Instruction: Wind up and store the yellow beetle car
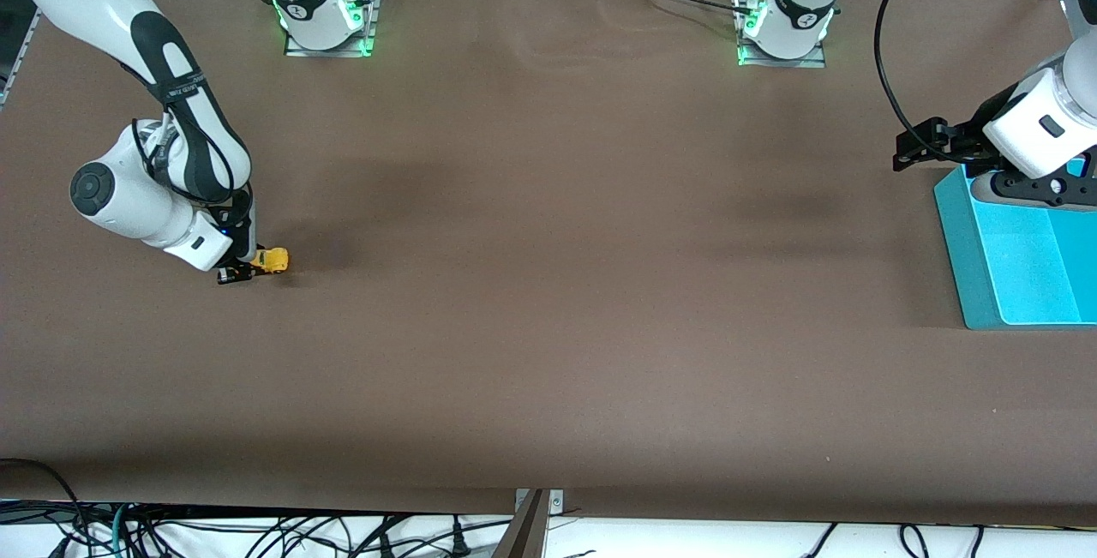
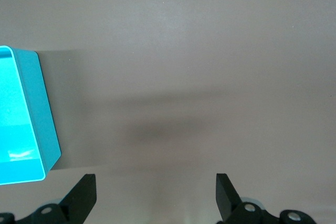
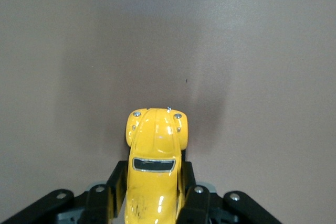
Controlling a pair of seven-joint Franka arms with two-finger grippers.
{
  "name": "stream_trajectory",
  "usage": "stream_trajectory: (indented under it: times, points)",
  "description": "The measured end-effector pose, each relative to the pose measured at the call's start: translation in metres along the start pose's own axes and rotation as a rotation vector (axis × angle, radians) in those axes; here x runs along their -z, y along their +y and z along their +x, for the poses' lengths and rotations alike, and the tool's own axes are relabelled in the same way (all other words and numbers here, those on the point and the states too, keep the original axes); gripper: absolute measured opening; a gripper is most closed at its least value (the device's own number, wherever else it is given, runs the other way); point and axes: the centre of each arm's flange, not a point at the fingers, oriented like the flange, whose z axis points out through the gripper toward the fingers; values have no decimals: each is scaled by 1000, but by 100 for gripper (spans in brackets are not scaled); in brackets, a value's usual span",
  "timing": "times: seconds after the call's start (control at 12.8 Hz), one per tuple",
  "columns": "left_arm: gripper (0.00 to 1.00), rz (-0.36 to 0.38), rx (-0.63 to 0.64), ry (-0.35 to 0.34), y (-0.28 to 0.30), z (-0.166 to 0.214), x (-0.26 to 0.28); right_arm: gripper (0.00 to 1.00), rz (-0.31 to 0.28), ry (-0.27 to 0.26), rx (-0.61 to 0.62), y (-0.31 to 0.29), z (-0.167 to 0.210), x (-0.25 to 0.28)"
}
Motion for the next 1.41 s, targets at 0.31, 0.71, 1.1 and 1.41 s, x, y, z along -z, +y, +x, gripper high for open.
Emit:
stream_trajectory:
  times: [0.31,0.71,1.1,1.41]
  points:
    - [100,0,0,0,0,0,0,91,54,28,-78,14,-6,10]
    - [100,0,0,0,0,0,0,100,92,51,-115,59,7,83]
    - [100,0,0,0,0,0,0,100,67,-7,-266,72,36,166]
    - [100,0,0,0,0,0,0,100,31,-51,-434,58,78,241]
